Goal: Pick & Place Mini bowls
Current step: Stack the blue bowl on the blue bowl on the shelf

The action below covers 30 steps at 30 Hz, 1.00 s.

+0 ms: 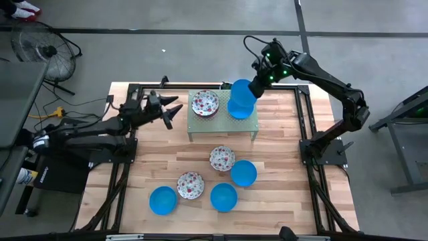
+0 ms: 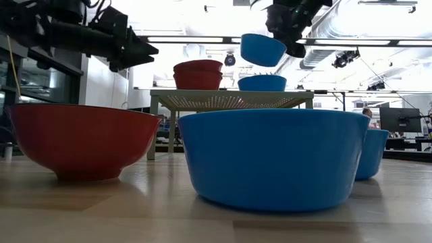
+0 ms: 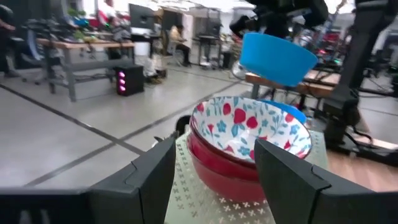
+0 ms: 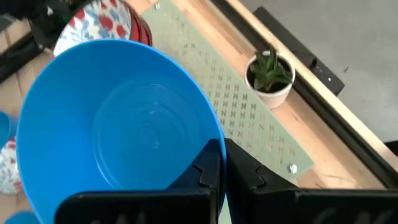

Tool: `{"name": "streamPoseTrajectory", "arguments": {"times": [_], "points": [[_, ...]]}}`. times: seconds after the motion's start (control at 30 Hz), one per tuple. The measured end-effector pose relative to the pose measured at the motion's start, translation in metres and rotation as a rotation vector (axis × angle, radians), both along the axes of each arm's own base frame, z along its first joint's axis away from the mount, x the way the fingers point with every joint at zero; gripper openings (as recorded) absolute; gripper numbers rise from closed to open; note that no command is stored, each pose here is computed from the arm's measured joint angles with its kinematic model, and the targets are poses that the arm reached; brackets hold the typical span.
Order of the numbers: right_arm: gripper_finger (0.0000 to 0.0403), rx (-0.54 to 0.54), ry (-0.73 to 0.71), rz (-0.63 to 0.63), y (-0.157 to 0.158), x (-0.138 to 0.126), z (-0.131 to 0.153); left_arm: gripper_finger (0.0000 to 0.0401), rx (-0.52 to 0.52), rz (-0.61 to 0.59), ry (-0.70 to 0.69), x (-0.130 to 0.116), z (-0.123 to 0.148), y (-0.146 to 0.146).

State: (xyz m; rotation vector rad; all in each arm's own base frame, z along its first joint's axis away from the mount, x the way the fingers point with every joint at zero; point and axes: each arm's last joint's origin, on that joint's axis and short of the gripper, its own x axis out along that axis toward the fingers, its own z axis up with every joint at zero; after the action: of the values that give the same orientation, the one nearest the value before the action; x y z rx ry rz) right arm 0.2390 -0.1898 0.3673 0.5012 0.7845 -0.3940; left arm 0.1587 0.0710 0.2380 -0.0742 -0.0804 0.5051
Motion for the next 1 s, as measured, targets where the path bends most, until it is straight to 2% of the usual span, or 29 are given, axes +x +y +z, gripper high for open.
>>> {"name": "streamPoseTrajectory", "arguments": {"times": [0.1,0.3,0.47,1.0], "points": [[0.0,-0.01,0.006,0.018,0.0,0.0,0.0,0.0213,0.002,0.001,-0.021,0.002,-0.008,-0.011],[0.0,-0.014,0.0,0.043,0.001,0.0,0.0,0.0213,-0.071,-0.005,-0.114,-0.007,-0.035,-0.022],[0.0,0.0,-0.012,0.057,0.001,0.0,0.0,0.0213,-0.039,0.025,-0.182,-0.012,-0.036,-0.024],[0.0,0.028,-0.018,0.025,0.001,0.0,0.0,0.0213,-0.015,0.015,-0.184,-0.013,-0.034,-0.025]]}}
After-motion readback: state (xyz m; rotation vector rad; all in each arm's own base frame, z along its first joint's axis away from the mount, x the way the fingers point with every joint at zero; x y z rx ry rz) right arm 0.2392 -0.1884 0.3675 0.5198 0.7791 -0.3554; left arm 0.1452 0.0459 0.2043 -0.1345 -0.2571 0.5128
